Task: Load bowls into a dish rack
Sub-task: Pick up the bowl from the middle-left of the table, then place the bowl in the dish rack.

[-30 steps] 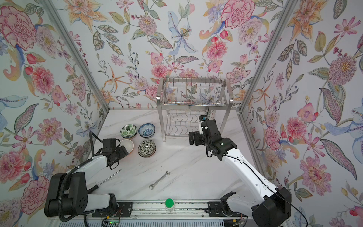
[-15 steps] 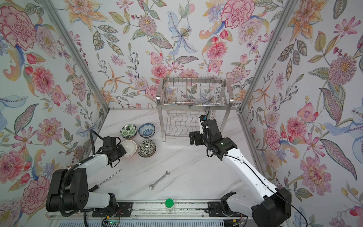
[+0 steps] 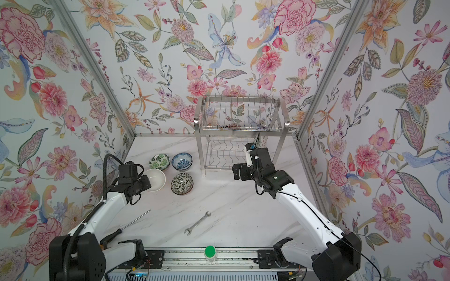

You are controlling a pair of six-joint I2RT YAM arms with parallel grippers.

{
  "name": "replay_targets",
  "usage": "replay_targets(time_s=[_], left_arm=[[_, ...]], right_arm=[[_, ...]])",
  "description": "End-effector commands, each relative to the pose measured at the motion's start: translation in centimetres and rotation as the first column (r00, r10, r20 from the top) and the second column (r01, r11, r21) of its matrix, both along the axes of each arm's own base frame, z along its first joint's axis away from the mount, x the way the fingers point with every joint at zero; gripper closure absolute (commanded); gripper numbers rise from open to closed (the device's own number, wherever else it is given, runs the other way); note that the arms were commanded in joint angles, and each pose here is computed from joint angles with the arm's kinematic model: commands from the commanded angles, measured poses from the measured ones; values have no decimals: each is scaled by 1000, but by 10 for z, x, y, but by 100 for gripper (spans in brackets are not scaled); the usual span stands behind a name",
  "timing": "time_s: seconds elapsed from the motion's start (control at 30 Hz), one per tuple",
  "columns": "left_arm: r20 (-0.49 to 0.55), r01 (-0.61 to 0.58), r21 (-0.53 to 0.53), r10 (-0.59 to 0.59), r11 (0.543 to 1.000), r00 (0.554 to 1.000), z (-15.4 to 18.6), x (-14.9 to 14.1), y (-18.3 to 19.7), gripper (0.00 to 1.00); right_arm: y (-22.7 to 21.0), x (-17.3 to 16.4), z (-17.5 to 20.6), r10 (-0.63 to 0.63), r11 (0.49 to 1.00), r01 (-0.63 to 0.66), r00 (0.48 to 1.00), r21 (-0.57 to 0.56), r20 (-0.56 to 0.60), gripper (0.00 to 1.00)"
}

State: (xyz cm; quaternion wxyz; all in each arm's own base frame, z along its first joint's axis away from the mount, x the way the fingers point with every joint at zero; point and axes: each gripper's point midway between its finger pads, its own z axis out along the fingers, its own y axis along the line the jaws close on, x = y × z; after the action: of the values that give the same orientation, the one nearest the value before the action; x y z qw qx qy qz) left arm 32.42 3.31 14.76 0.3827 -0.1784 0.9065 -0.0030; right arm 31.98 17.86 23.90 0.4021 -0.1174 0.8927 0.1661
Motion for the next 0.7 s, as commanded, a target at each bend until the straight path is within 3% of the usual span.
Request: replay_targets(time_s=[0.0, 0.17, 0.33, 0.5, 0.67], left_arm=[[144, 152, 47, -157, 987, 977, 61, 5, -22, 100], [216, 354, 59, -358, 933, 908, 96, 8, -80, 100], [234, 526, 39, -520, 849, 822, 94, 21, -154, 100], [229, 618, 27, -607, 785, 761, 84, 35, -215, 100], [289, 682, 15, -656, 731, 697, 98, 48, -272, 100]], right_arm=[[17, 1, 19, 49, 996, -51, 998, 79, 30, 1], [39, -4, 40, 104, 976, -115, 992, 185, 66, 1], [56, -10, 59, 145, 959, -165, 984, 232, 102, 1], [68, -15, 71, 169, 946, -195, 978, 258, 120, 1], [74, -7, 47, 129, 969, -144, 988, 200, 87, 2]])
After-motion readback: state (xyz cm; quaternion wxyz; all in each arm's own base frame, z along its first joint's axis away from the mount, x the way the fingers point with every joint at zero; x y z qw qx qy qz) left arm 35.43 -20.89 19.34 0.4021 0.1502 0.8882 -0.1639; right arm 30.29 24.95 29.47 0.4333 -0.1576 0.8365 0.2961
